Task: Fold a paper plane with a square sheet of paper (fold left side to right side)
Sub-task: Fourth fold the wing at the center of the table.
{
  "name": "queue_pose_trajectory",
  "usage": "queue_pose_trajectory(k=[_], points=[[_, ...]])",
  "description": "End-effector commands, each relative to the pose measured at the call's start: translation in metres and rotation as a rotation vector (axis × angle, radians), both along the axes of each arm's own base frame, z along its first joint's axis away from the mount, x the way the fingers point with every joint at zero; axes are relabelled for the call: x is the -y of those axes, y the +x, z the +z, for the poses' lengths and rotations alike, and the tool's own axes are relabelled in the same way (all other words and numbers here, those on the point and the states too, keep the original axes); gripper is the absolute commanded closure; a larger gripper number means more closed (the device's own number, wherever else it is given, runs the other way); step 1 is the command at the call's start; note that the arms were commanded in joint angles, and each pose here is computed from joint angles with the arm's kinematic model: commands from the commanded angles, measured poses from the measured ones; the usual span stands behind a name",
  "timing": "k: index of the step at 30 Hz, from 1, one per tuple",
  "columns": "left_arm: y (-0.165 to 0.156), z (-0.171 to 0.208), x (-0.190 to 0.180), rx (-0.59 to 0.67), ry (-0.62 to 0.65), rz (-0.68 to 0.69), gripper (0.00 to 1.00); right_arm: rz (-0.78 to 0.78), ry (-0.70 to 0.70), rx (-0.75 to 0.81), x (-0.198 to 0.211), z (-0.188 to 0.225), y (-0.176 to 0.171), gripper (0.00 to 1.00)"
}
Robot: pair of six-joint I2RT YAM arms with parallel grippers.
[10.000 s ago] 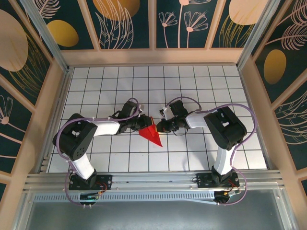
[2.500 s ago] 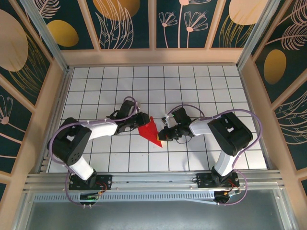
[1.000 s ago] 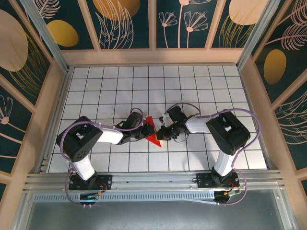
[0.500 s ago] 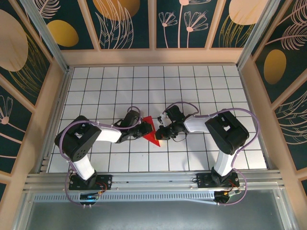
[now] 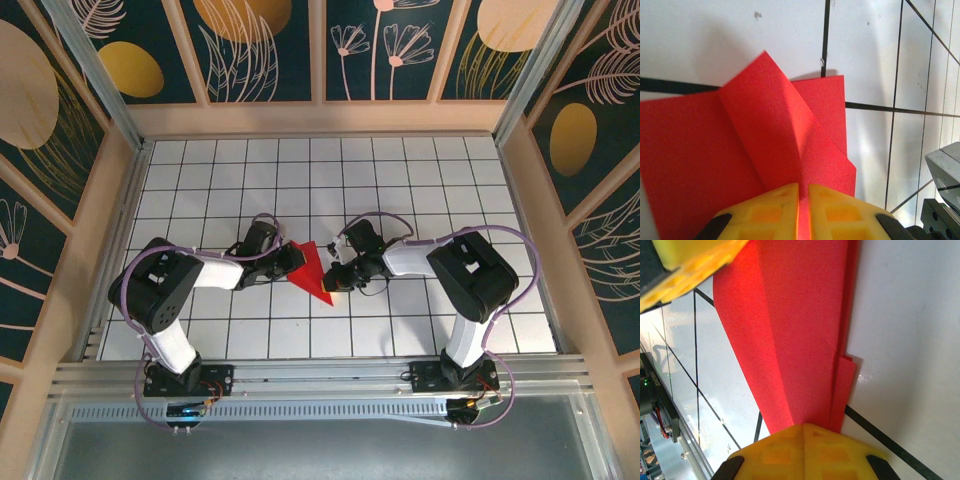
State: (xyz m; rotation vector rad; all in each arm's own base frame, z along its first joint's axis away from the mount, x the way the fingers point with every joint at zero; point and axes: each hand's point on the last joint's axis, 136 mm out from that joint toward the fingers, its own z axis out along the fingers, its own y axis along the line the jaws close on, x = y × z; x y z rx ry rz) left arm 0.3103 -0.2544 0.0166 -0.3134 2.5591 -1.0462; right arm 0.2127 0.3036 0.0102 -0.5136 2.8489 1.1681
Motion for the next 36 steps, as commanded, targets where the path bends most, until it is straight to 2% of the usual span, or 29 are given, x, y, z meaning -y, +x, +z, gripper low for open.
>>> queue_pose_trajectory(k=[1,17,28,32,36], points=[[0.013,-0.030,-0.043,-0.023,0.171,0.088,0.86,-0.014,-0.387,-0.158,0.072,-0.073,-0.051,1.00],[0.051,-0.032,-0.077,-0.010,0.209,0.150,0.86,-0.016,-0.376,-0.159,0.070,-0.074,-0.052,1.00],[0.075,-0.010,-0.087,0.044,0.220,0.150,0.87,-0.029,-0.367,-0.153,0.067,-0.073,-0.048,1.00],[0.072,0.015,-0.083,0.121,0.174,0.139,0.87,-0.036,-0.365,-0.145,0.065,-0.071,-0.046,1.00],[0.052,0.045,-0.065,0.195,0.057,0.076,0.89,-0.043,-0.365,-0.135,0.064,-0.070,-0.043,1.00]])
